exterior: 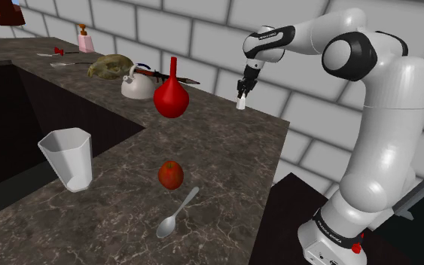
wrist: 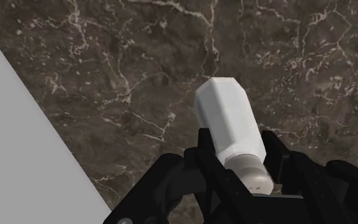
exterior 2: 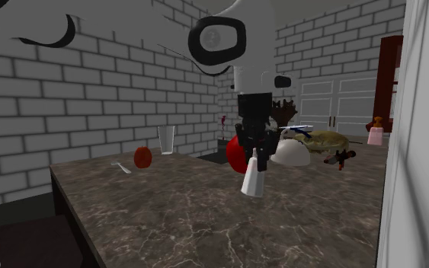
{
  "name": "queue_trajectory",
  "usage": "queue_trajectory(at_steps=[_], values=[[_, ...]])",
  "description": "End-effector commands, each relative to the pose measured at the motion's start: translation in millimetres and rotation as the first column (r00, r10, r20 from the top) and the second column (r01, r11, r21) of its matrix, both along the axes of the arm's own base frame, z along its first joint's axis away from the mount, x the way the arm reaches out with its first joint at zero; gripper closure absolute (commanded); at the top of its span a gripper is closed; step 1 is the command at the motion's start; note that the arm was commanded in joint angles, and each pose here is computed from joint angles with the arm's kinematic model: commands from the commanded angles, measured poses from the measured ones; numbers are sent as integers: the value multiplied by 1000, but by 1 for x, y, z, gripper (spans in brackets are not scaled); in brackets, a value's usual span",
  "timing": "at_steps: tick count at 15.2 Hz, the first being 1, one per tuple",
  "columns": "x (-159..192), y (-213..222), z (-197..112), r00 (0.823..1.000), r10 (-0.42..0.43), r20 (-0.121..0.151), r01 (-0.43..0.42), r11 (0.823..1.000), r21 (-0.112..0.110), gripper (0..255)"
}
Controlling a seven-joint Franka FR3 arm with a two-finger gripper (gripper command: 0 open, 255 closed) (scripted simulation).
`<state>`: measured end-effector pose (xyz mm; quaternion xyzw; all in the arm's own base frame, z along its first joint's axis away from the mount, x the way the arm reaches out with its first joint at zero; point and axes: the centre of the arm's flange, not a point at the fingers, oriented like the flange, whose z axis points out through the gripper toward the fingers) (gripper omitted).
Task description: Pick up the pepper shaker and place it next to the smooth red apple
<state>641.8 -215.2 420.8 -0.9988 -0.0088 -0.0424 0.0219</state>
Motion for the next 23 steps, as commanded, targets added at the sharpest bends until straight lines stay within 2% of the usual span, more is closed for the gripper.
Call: queue_trajectory(at_steps=[1, 20, 23], values=[[0, -1, 11, 1000, 0, 0, 0, 1000, 0, 255], [0, -1, 107, 1000, 0, 0, 0, 1000, 0, 255], [-9, 38, 107, 1000, 0, 0, 0, 1000, 0, 255]])
